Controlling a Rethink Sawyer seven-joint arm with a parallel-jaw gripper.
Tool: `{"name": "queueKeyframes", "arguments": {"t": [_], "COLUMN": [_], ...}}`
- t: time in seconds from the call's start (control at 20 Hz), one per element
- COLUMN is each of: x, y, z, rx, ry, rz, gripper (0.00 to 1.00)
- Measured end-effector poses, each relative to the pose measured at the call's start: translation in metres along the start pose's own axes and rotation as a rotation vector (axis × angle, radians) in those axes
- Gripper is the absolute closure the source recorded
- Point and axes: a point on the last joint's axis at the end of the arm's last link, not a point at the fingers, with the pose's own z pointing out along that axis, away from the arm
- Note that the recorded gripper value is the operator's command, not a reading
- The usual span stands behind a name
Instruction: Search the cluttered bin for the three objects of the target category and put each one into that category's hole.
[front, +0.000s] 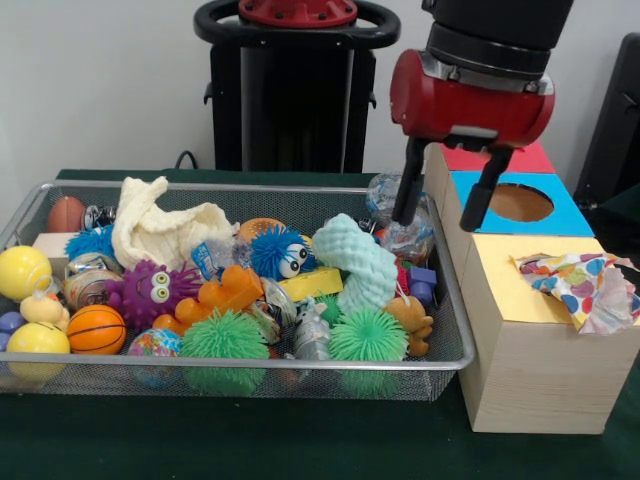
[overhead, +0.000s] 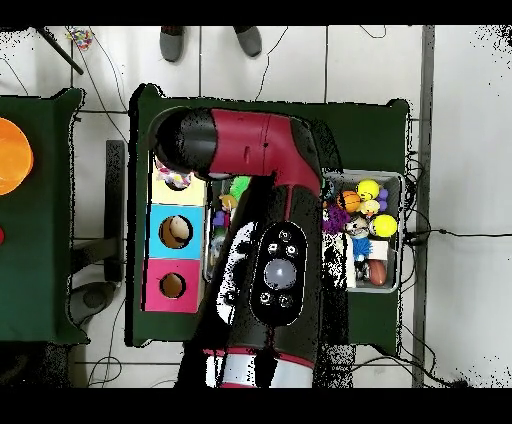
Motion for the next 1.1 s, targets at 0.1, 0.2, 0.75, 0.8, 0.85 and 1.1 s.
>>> {"name": "queueKeyframes", "arguments": {"t": [0.1, 0.2, 0.75, 0.8, 0.85, 1.1], "x": [-0.003, -0.006, -0.013, -0.013, -0.014, -0.015], "y": [-0.004, -0.008, 0.011, 0.013, 0.016, 0.019], "z": [0.001, 0.002, 0.001, 0.001, 0.001, 0.0], "rx": [0.011, 0.036, 0.079, 0.076, 0.073, 0.064], "ry": [-0.004, -0.008, -0.019, -0.02, -0.02, -0.022], "rz": [0.004, 0.017, 0.073, 0.076, 0.08, 0.086], "gripper": [0.0, 0.0, 0.0, 0.0, 0.0, 0.0]}}
